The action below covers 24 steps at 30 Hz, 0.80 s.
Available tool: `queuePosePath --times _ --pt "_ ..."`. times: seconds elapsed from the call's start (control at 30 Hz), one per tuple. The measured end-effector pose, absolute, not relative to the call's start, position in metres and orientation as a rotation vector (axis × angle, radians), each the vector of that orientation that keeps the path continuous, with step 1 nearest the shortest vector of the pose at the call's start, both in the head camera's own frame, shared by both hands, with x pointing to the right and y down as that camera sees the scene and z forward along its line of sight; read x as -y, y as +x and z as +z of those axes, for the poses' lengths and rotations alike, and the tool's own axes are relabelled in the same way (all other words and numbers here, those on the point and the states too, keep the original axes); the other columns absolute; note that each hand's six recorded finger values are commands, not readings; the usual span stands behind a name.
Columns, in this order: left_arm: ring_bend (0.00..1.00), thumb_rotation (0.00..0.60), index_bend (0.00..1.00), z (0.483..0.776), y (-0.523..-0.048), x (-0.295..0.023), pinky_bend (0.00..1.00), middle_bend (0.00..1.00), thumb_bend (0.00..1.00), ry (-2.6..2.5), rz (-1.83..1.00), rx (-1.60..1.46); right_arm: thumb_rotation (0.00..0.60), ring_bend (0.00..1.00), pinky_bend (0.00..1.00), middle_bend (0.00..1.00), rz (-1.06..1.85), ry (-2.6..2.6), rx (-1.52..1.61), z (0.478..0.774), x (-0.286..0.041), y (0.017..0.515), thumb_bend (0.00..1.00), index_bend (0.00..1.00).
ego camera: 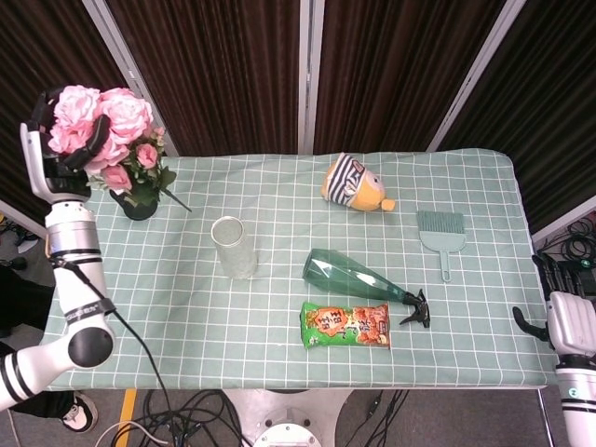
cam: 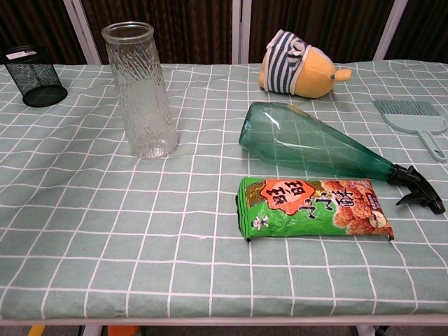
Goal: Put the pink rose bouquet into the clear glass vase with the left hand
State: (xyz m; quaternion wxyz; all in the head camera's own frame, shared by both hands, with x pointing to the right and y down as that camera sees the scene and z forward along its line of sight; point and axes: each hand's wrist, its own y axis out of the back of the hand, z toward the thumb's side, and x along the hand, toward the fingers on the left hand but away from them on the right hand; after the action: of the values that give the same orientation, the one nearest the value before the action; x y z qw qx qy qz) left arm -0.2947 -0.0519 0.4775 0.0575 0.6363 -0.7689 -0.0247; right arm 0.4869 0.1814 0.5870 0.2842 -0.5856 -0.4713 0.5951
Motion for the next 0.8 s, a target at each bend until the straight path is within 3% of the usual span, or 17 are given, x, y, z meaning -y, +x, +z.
queuePosePath --times 0.2,0.53,0.8 --pt "0.46 0.6 0.44 0.485 -0.269 0.053 0.65 0.41 0.18 1.921 -0.107 2.24 0.6 0.0 0.0 0.0 1.606 -1.562 1.267 0.59 -0.183 0.49 0.23 0.0" --pt "0.46 0.6 0.44 0.524 -0.231 0.038 0.65 0.41 0.18 1.951 -0.03 2.126 0.6 0.0 0.0 0.0 1.622 -1.555 1.283 0.591 -0.184 0.497 0.23 0.0" --pt "0.45 0.6 0.43 0.547 -0.23 0.031 0.64 0.4 0.18 1.987 0.036 2.152 0.6 0.0 0.0 0.0 1.632 -1.554 1.284 0.592 -0.186 0.501 0.23 0.0"
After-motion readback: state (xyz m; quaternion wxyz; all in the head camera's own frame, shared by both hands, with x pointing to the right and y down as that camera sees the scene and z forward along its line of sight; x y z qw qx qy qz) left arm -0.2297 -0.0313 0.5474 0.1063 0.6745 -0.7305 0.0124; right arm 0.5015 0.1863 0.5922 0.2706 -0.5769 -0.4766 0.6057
